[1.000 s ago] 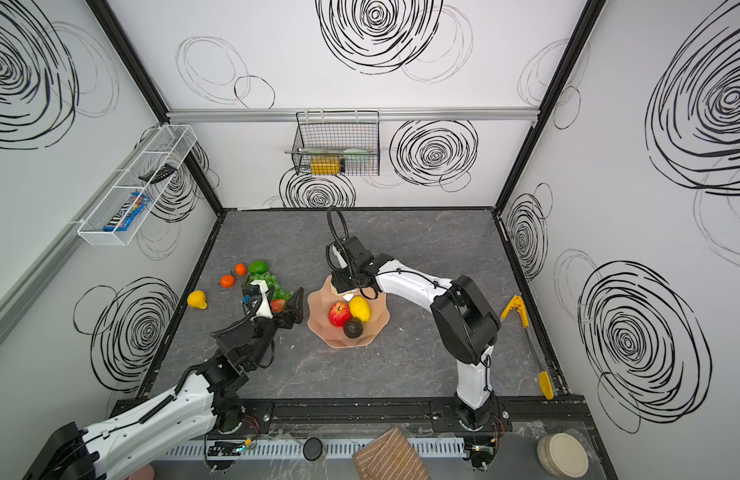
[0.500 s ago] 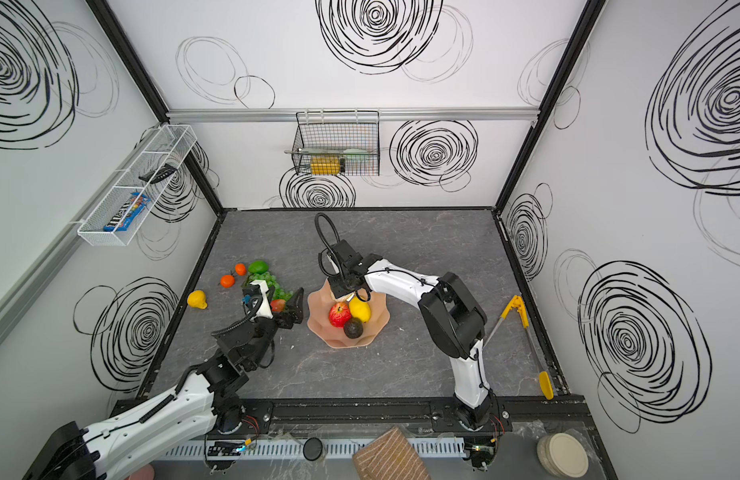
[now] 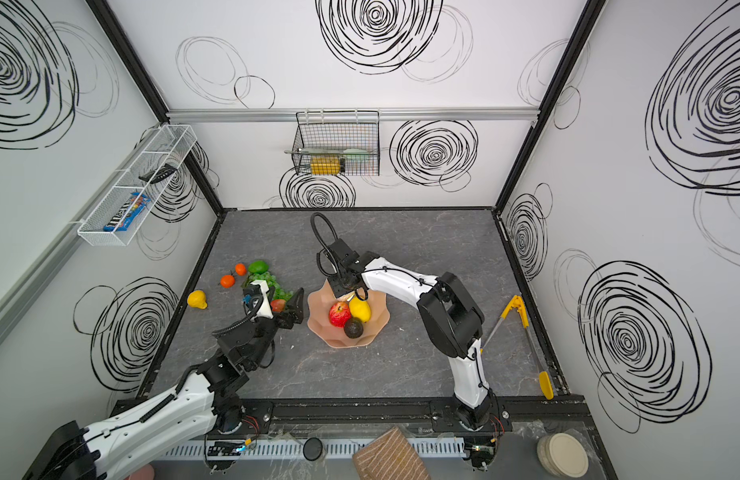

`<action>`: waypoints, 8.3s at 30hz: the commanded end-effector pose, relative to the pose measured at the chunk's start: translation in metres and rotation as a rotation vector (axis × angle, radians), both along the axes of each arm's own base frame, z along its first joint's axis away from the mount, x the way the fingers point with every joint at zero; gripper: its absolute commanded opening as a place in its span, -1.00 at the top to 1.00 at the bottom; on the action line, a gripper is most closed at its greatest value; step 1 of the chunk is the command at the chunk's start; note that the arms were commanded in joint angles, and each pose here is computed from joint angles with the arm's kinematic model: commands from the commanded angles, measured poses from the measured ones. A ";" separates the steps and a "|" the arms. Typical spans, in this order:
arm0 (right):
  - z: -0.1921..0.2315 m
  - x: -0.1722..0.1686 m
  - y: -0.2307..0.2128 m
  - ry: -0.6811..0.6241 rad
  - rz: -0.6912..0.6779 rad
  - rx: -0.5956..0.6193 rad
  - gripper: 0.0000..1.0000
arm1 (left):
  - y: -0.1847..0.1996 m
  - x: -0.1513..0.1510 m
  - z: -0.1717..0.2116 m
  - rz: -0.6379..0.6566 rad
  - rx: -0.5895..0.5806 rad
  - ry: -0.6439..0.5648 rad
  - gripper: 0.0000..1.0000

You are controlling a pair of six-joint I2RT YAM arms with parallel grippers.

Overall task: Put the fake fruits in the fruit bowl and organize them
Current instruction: 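Lower the cream pear into the bowl with the right gripper while the left withdraws, then open the right gripper and raise it back beside the bowl, then lower the left gripper onto the red pear beside the grapes and close, then carry the red pear toward the bowl with left gripper while right gripper meets it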

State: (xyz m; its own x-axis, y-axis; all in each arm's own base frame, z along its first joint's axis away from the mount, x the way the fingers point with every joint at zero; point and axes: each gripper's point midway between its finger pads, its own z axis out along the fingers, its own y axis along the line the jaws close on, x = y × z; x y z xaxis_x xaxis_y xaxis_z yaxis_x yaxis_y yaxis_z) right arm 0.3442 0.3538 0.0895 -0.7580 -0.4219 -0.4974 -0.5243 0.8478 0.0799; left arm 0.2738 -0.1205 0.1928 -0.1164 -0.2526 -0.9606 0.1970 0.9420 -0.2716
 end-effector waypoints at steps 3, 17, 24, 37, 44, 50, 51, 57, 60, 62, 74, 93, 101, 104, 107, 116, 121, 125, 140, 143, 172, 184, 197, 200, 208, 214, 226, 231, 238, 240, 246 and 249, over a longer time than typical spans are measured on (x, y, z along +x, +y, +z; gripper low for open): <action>-0.003 -0.001 0.002 0.006 0.001 -0.023 -0.12 | 0.005 0.001 0.008 0.028 -0.023 -0.029 -0.92; -0.006 0.000 0.003 0.009 0.001 -0.020 -0.34 | 0.006 0.002 0.007 0.032 -0.020 -0.028 -0.92; -0.001 0.000 0.004 0.003 0.001 -0.012 -0.43 | 0.006 0.002 0.007 0.032 -0.017 -0.027 -0.92; 0.036 -0.003 0.004 -0.022 -0.003 0.047 -0.74 | 0.003 0.003 0.006 0.025 -0.010 -0.015 -0.92; 0.091 -0.013 -0.008 -0.103 -0.006 0.134 -0.79 | -0.006 0.005 0.004 -0.014 0.005 0.000 -0.92; 0.142 -0.036 -0.040 -0.237 -0.017 0.254 -0.80 | -0.017 0.007 -0.007 -0.061 -0.013 0.079 -0.92; 0.148 -0.041 -0.047 -0.270 -0.023 0.281 -0.80 | -0.017 0.008 -0.009 -0.055 -0.023 0.099 -0.92; 0.155 -0.065 -0.098 -0.439 -0.107 0.491 -0.89 | 0.018 0.023 -0.027 0.145 -0.103 0.273 -0.92; 0.142 -0.068 -0.120 -0.425 -0.165 0.535 -0.89 | 0.036 0.030 -0.034 0.219 -0.158 0.328 -0.92; 0.132 -0.067 -0.130 -0.409 -0.192 0.538 -0.89 | 0.046 0.034 -0.042 0.256 -0.187 0.382 -0.92; 0.097 -0.073 -0.141 -0.315 -0.202 0.569 -0.90 | 0.088 0.038 -0.099 0.456 -0.097 0.664 -0.92; 0.089 -0.079 -0.147 -0.300 -0.206 0.578 -0.91 | 0.069 0.056 -0.152 0.326 -0.204 0.837 -0.83; 0.082 -0.077 -0.144 -0.270 -0.213 0.566 -0.92 | 0.059 0.051 -0.155 0.285 -0.214 0.840 -0.58; 0.081 -0.078 -0.141 -0.256 -0.199 0.571 -0.92 | 0.059 0.049 -0.155 0.278 -0.219 0.836 -0.50; 0.079 -0.080 -0.138 -0.244 -0.185 0.582 -0.98 | 0.058 0.047 -0.156 0.270 -0.222 0.834 -0.41; 0.080 -0.080 -0.135 -0.219 -0.192 0.603 -0.99 | 0.054 0.044 -0.157 0.246 -0.235 0.831 -0.20; 0.082 -0.081 -0.133 -0.210 -0.198 0.622 -0.99 | 0.051 0.043 -0.156 0.227 -0.259 0.822 -0.09; 0.082 -0.081 -0.131 -0.196 -0.202 0.640 -0.99 | 0.048 0.042 -0.152 0.215 -0.293 0.806 -0.04; 0.081 -0.081 -0.119 -0.157 -0.200 0.671 -0.99 | 0.049 0.033 -0.166 0.217 -0.206 0.904 -0.35; 0.079 -0.081 -0.119 -0.155 -0.200 0.669 -0.99 | 0.045 0.028 -0.173 0.204 -0.186 0.925 -0.40; 0.076 -0.087 -0.113 -0.135 -0.194 0.667 -0.99 | 0.036 0.012 -0.163 0.148 -0.220 0.946 -0.43; 0.076 -0.088 -0.112 -0.133 -0.192 0.667 -0.98 | 0.017 -0.005 -0.182 0.062 -0.219 1.033 -0.38; 0.075 -0.089 -0.111 -0.130 -0.192 0.669 -0.98 | 0.016 -0.006 -0.174 0.064 -0.208 1.001 -0.01; 0.076 -0.089 -0.110 -0.128 -0.190 0.672 -0.98 | 0.015 -0.005 -0.166 0.060 -0.240 0.969 0.02; 0.093 -0.098 -0.098 -0.150 -0.156 0.707 -0.99 | 0.009 0.003 -0.118 0.049 -0.416 0.843 0.05; 0.115 -0.118 -0.072 -0.199 -0.076 0.776 -1.00 | -0.002 0.010 -0.051 0.002 -0.643 0.674 0.07; 0.136 -0.145 -0.023 -0.316 0.147 0.816 -0.84 | -0.079 0.008 0.025 -0.258 -0.814 0.601 0.08; 0.137 -0.156 -0.014 -0.412 0.209 0.806 -0.74 | -0.101 0.001 0.032 -0.306 -0.846 0.609 0.08; 0.135 -0.167 -0.005 -0.519 0.240 0.756 -0.68 | -0.116 -0.004 0.027 -0.328 -0.854 0.636 0.08; 0.131 -0.166 -0.003 -0.531 0.229 0.731 -0.67 | -0.120 -0.006 0.027 -0.336 -0.854 0.640 0.08; 0.119 -0.157 -0.004 -0.560 0.165 0.659 -0.58 | -0.130 -0.011 0.026 -0.350 -0.847 0.651 0.08; 0.117 -0.152 -0.007 -0.572 0.139 0.642 -0.53 | -0.134 -0.013 0.026 -0.356 -0.843 0.656 0.08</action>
